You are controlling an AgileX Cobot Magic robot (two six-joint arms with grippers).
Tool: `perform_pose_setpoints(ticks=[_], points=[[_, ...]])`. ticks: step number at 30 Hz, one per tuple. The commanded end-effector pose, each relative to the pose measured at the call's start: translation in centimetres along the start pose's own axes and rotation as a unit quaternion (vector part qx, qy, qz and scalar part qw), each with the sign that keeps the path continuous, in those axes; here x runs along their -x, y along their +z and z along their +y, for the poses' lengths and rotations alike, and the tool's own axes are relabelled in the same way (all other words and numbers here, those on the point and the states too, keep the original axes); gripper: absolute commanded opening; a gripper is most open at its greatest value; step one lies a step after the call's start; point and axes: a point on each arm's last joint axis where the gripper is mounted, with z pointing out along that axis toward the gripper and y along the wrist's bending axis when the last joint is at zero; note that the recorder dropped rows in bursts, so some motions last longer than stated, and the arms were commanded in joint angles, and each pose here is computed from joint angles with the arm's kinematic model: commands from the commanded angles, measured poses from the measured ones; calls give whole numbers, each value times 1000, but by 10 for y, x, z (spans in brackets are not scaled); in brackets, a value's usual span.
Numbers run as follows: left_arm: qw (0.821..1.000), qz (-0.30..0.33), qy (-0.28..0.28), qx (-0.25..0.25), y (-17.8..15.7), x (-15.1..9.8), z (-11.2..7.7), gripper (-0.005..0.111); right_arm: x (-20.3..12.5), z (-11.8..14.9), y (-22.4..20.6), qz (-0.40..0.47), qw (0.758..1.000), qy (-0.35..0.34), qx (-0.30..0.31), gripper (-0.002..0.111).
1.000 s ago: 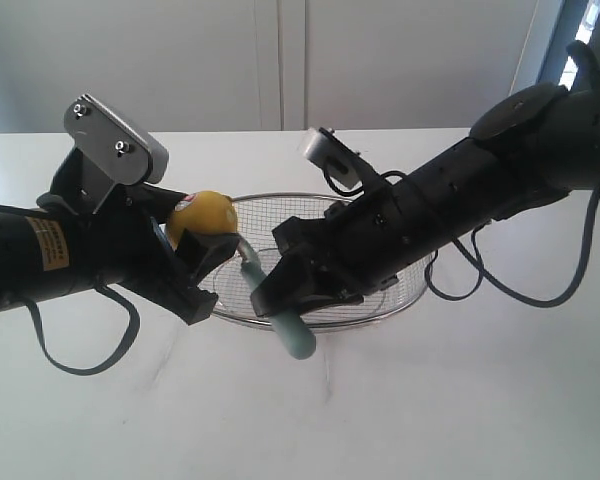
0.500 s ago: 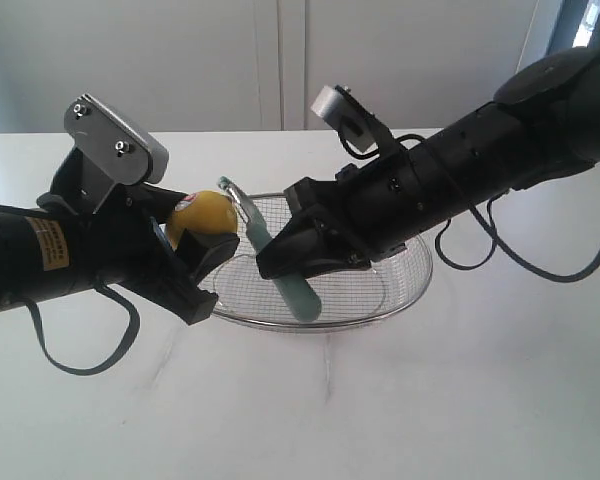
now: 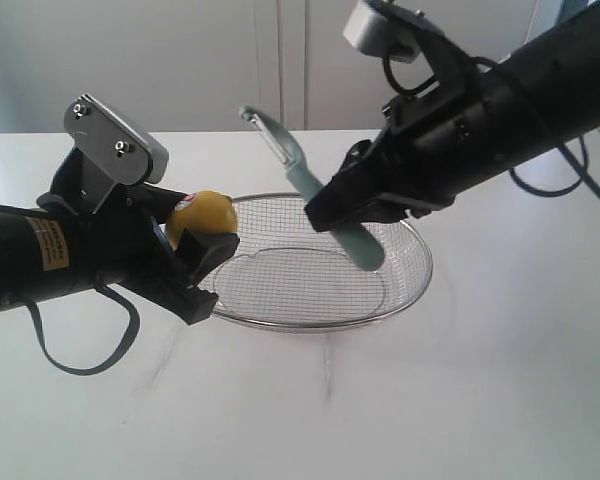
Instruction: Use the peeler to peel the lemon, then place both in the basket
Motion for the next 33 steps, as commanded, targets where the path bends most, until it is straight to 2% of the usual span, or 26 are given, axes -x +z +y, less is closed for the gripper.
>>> perform_pose_setpoints(ticks=[1,4,9,16,25,33], points=[[1000,-7,0,-3,-1,1,-1,0,-2,-10,-16,17,991,-85,-102,0],[1000,16,0,-1,-1,-3,-1,0,-3,-16,-16,20,986,-91,-136,0],[998,55,1,1,-2,-10,-1,0,0,-27,-13,-34,978,-92,-185,0],[998,67,1,2,-2,-12,0,0,4,-46,-1,-83,963,-87,-239,0],[998,60,1,2,-2,-10,0,0,-10,-82,48,-30,969,-54,-237,0],[998,60,1,2,-2,-10,0,0,-19,-98,69,-10,970,-42,-241,0]])
